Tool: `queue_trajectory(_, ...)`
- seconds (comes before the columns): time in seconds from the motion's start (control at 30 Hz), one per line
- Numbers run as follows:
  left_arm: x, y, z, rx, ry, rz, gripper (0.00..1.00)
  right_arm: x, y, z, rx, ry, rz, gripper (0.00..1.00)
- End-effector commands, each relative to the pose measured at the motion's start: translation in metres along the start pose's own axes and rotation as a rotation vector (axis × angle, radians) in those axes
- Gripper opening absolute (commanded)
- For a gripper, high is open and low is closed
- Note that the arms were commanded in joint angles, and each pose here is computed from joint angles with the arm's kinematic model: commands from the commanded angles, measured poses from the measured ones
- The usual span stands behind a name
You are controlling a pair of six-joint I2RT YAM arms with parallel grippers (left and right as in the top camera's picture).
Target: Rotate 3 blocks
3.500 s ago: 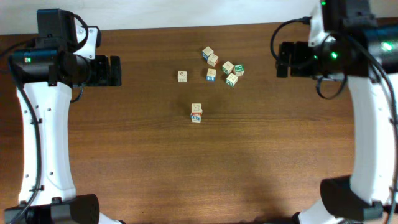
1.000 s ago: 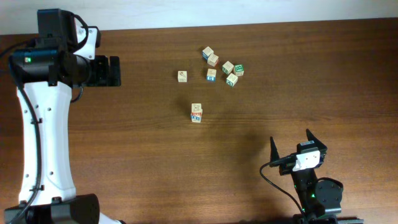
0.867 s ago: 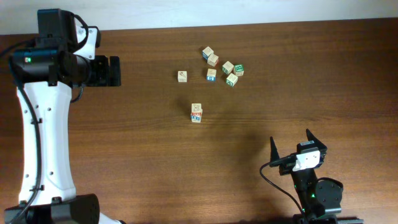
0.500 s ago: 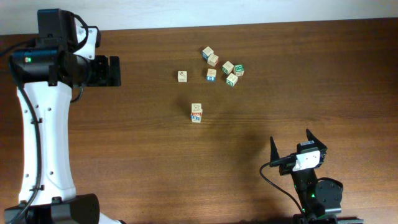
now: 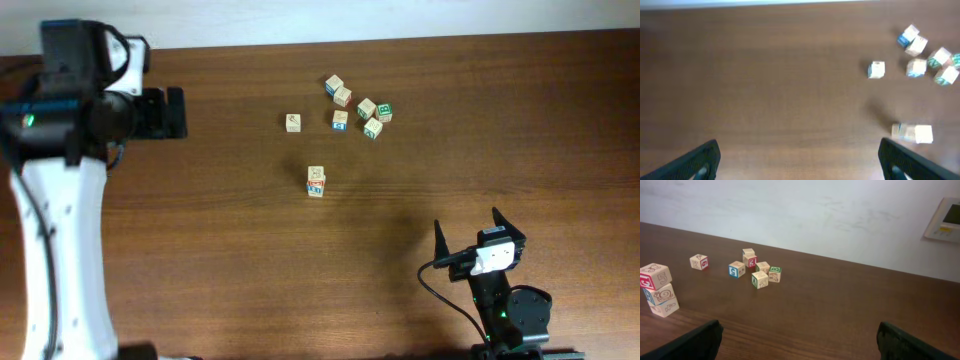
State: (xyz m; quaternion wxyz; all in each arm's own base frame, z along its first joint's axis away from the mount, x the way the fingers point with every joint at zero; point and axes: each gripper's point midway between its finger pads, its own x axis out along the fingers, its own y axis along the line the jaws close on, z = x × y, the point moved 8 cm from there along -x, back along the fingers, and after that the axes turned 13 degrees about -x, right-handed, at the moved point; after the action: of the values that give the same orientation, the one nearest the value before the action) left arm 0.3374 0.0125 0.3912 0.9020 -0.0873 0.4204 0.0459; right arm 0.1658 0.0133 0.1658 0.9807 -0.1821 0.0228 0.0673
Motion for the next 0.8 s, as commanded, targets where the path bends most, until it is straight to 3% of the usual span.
queue_trajectory(0.0, -0.032, 0.003, -0.010, 0.017, -0.192, -0.015, 0.99, 0.000, 0.001, -0.002, 0.001, -0.002, 0.002, 0.98)
queue_trajectory(0.1, -0.032, 0.007, -0.031, 0.018, -0.315, -0.034, 0.99, 0.000, 0.001, -0.002, 0.001, -0.002, 0.002, 0.98)
queue_trajectory(0.17, -0.029, 0.011, -0.057, 0.019, -0.386, -0.046, 0.99, 0.000, 0.001, -0.002, 0.001, -0.002, 0.002, 0.98)
queue_trajectory(0.2, -0.022, 0.017, -0.091, 0.030, -0.461, -0.054, 0.99, 0.000, 0.001, -0.002, 0.001, -0.002, 0.002, 0.98)
queue_trajectory(0.47, 0.014, 0.033, -0.184, 0.096, -0.704, -0.069, 0.99, 0.000, 0.001, -0.002, 0.001, -0.002, 0.002, 0.98)
queue_trajectory(0.77, 0.042, 0.042, -0.241, 0.135, -0.882, -0.071, 0.99, 0.000, 0.001, -0.002, 0.001, -0.002, 0.002, 0.98)
